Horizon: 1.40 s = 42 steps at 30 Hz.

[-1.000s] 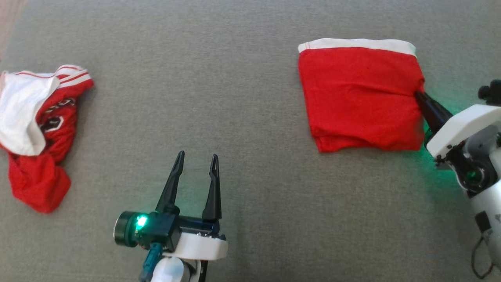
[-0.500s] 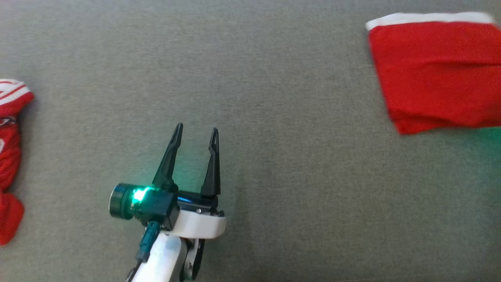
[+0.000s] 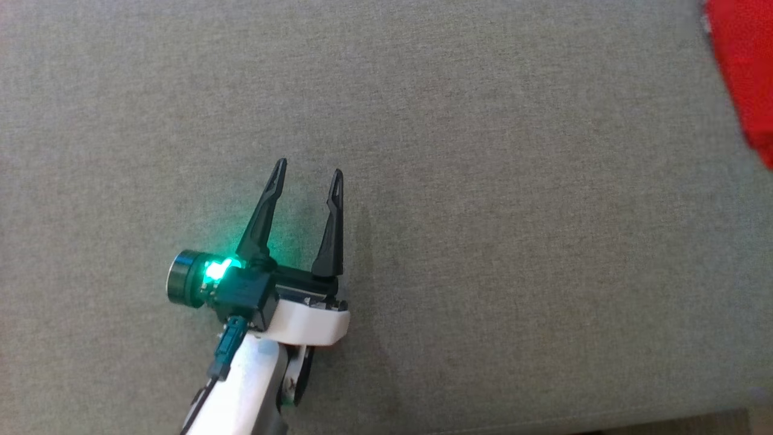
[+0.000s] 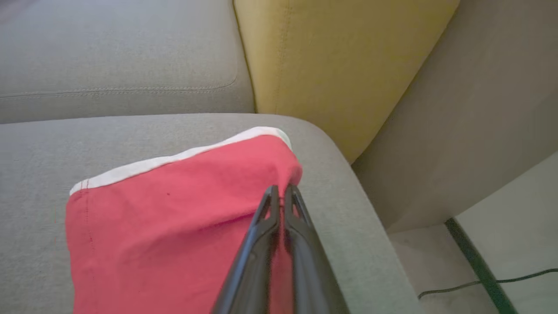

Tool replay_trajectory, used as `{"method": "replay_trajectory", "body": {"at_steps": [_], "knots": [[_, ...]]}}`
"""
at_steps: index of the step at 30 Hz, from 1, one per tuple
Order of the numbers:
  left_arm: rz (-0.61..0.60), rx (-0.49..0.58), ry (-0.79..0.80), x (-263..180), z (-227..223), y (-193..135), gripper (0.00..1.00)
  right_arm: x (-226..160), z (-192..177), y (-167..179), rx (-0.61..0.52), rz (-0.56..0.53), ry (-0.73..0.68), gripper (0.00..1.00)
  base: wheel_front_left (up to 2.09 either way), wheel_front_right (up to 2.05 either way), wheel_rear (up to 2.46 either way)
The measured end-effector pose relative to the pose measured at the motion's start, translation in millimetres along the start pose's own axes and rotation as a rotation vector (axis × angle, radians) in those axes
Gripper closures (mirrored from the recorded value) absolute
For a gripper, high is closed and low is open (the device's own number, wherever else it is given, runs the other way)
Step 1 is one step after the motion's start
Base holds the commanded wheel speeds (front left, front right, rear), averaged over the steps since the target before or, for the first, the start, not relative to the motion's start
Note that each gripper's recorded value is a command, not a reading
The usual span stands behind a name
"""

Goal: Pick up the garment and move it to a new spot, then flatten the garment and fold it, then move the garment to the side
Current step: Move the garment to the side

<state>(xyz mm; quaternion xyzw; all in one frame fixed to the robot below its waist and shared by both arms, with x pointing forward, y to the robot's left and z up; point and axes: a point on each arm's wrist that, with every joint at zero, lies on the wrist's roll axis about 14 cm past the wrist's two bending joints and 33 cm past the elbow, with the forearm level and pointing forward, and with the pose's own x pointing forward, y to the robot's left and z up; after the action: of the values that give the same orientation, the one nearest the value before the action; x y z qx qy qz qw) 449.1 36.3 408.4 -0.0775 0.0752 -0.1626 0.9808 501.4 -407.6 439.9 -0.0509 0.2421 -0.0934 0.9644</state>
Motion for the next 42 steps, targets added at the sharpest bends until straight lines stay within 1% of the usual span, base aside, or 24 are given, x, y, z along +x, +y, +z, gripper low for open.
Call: {"method": "replay_trajectory", "body": {"at_steps": [1,4,6,8,11,13,14,21,24,28,30,33,37,39,42], "knots": [[-0.001,0.003,0.000,1.2,0.2,0.3,0.00,-0.3,6.1,-8.1,-0.034,-0.028,-0.016,0.00,0.00,0.00,0.00],[-0.006,0.011,-0.008,-1.0,4.9,-0.2,0.00,-2.9,12.7,-10.7,-0.081,-0.050,-0.033,0.00,0.00,0.00,0.00],[-0.002,0.016,-0.024,-3.8,12.7,0.0,0.00,-4.6,14.8,0.5,-0.091,-0.037,-0.047,0.00,0.00,0.00,0.00],[0.004,0.023,-0.043,-8.2,22.0,0.3,0.00,-7.5,10.0,24.0,-0.068,0.005,-0.042,0.00,0.00,0.00,0.00],[0.029,0.039,-0.066,-20.4,34.2,2.5,0.00,-18.7,-3.8,67.7,0.007,0.095,-0.036,0.00,0.00,0.00,0.00],[0.052,0.039,-0.065,-33.6,36.8,4.3,0.00,-31.6,-17.2,93.9,0.045,0.156,-0.019,0.00,0.00,0.00,0.00],[0.077,0.037,-0.060,-48.4,37.6,6.9,0.00,-46.3,-29.9,115.8,0.068,0.209,-0.004,0.00,0.00,0.00,0.00],[0.170,0.038,-0.095,-90.8,52.1,20.8,0.00,-98.1,-32.7,197.4,0.147,0.392,-0.117,0.00,0.00,0.00,0.00],[0.210,0.026,-0.101,-111.8,52.2,26.9,0.00,-121.7,-35.2,220.8,0.174,0.446,-0.173,0.00,0.00,0.00,0.00],[0.249,0.016,-0.114,-135.4,52.1,31.6,0.00,-149.8,-28.7,236.6,0.247,0.488,-0.282,0.00,0.00,0.00,0.00],[0.264,0.015,-0.142,-141.1,59.8,34.7,0.00,-158.4,-23.4,237.7,0.243,0.497,-0.326,0.00,0.00,0.00,0.00],[0.278,0.014,-0.174,-147.1,68.8,37.6,0.00,-169.4,-14.4,238.1,0.202,0.506,-0.386,0.00,0.00,0.00,0.00],[0.291,0.008,-0.189,-157.5,70.4,38.9,0.00,-189.7,4.1,227.8,0.227,0.475,-0.490,0.00,0.00,0.00,0.00],[0.294,0.005,-0.181,-162.5,66.7,38.2,0.00,-197.8,-3.3,222.4,0.233,0.456,-0.494,0.00,0.00,0.00,0.00],[0.290,0.001,-0.172,-166.9,62.4,36.9,0.00,-206.2,-26.4,220.9,0.208,0.447,-0.454,0.00,0.00,0.00,0.00]]}}
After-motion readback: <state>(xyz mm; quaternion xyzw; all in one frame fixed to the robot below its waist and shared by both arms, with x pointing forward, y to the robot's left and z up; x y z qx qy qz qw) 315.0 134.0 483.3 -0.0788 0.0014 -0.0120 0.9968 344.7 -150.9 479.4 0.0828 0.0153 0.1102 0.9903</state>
